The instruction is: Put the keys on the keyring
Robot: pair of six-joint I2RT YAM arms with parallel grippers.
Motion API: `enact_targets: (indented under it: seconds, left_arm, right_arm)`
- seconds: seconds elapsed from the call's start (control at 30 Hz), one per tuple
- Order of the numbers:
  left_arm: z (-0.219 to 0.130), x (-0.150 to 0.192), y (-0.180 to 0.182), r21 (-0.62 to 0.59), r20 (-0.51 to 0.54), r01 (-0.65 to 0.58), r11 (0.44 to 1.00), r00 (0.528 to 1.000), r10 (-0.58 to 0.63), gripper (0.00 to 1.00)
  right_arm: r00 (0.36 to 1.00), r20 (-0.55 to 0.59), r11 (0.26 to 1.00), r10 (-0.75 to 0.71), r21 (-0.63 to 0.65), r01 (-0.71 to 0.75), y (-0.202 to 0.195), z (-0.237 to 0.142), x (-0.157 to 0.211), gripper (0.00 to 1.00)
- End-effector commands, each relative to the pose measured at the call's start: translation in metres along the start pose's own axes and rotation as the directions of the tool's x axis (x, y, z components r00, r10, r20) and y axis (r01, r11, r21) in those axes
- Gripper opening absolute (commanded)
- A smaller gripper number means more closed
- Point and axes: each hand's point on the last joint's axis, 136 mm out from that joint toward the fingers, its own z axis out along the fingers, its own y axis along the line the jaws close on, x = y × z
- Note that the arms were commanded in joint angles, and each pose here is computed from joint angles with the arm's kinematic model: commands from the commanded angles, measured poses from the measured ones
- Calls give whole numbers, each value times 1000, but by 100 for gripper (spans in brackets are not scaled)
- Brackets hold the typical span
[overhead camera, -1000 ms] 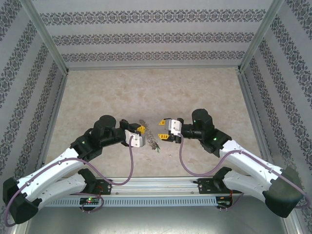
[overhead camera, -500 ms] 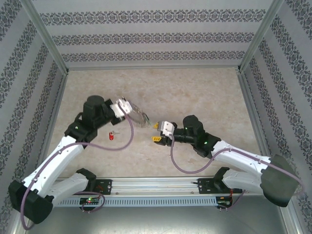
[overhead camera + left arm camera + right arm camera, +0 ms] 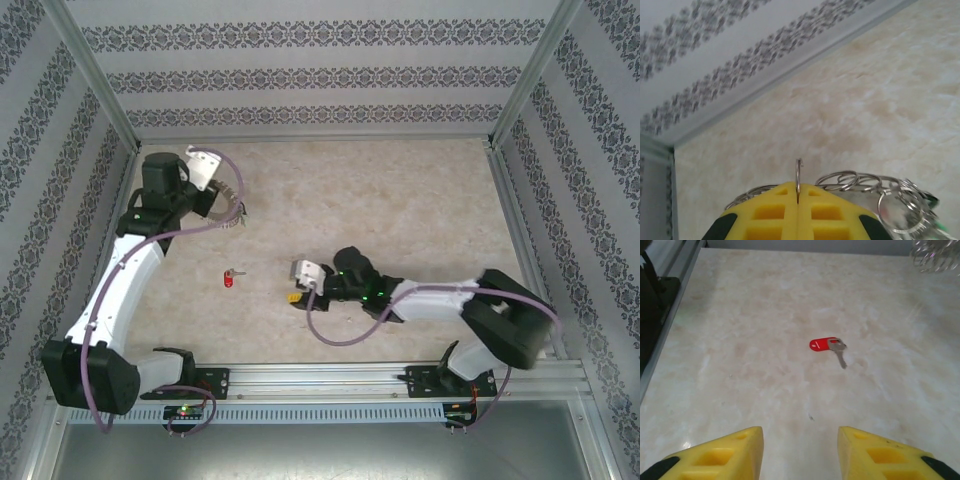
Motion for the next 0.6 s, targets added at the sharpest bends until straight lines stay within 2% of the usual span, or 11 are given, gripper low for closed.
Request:
enact_targets:
  seconds: [0.0,0.1,0.17,0.2,0.37,0.47,0.57]
  left_arm:
    - [-12,-1,24,-37,-21,154,987,988,-154,0]
    - [-14,8,38,-70,-26,216,974,976,-218,0]
    - [-16,13,47,-94,-25,242,966,969,-245,0]
    - [-17,15,51,-104,-25,256,961,965,-260,0]
    - [-21,22,67,-119,-15,314,942,948,-318,0]
    - [-22,21,70,-112,-3,337,935,941,-339,0]
    - [-23,20,68,-96,3,352,931,936,-353,0]
  right_arm:
    - [995,93,999,-30,22,28,-12,38,-32,42]
    - [994,95,989,46,132,-59,-31,82,-36,42]
    - [988,39,961,151,227,-156,-47,112,-25,39]
    - [987,27,953,160,255,-162,-50,123,-23,39]
    - [985,-61,955,163,262,-141,-48,165,-7,41]
    - [970,-153,955,188,258,-144,-49,182,14,41]
    - [957,-195,949,213,276,-155,-53,191,27,40]
